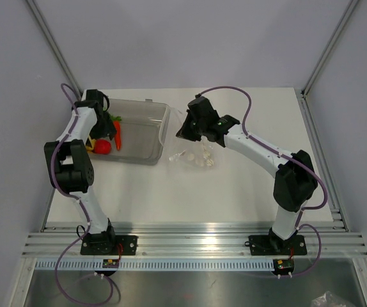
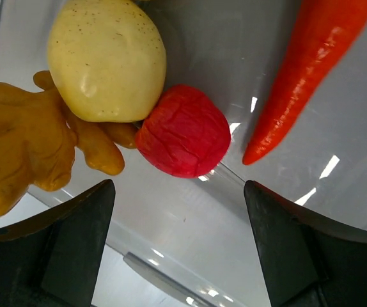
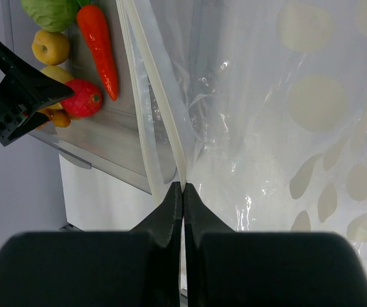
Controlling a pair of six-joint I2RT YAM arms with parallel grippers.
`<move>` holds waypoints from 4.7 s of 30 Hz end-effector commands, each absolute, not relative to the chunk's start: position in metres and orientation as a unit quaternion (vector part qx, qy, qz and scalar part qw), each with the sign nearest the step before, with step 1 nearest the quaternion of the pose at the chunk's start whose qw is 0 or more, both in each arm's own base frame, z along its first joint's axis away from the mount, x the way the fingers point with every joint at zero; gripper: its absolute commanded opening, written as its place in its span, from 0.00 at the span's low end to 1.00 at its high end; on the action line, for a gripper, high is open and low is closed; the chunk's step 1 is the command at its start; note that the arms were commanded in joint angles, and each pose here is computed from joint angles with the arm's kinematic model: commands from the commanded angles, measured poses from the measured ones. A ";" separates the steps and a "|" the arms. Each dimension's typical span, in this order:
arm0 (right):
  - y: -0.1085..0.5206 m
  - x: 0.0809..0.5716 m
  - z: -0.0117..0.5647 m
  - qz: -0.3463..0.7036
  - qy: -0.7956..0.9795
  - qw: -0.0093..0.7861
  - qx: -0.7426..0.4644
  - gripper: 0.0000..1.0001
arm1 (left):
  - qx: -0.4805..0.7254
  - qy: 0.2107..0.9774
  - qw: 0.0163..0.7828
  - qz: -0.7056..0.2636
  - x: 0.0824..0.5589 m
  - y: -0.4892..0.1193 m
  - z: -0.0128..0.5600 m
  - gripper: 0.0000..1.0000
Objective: Place the food in the zip-top bag and seal the zipper
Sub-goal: Pick up the fake fruit from the bin, then place the fake fruit in the zipper food storage bag, then pick up the fake vegetable from the bin.
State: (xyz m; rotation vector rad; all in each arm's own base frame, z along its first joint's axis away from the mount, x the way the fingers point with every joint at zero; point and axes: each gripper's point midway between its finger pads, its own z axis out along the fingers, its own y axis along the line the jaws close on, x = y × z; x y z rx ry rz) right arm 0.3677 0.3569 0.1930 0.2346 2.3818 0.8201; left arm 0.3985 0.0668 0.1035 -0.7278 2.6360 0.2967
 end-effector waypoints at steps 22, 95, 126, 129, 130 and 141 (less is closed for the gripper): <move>0.355 0.372 0.197 0.321 0.891 0.313 0.065 0.00 | -0.266 0.935 0.210 0.106 0.442 0.070 0.065 0.62; 0.366 0.364 0.222 0.362 0.881 0.296 0.080 0.00 | -0.223 0.916 0.334 -0.003 0.456 0.020 0.190 0.82; 0.372 0.368 0.201 0.340 0.895 0.281 0.062 0.00 | -0.210 0.949 0.234 -0.018 0.539 0.040 0.062 0.26; 0.369 0.368 0.200 0.336 0.896 0.281 0.067 0.00 | -0.192 0.946 0.261 -0.028 0.534 0.032 0.094 0.18; 0.369 0.367 0.200 0.337 0.896 0.281 0.067 0.00 | -0.190 0.942 0.277 -0.030 0.531 0.030 0.116 0.12; 0.377 0.368 0.206 0.355 0.892 0.270 0.075 0.00 | -0.114 0.881 0.439 -0.138 0.497 -0.022 0.256 0.00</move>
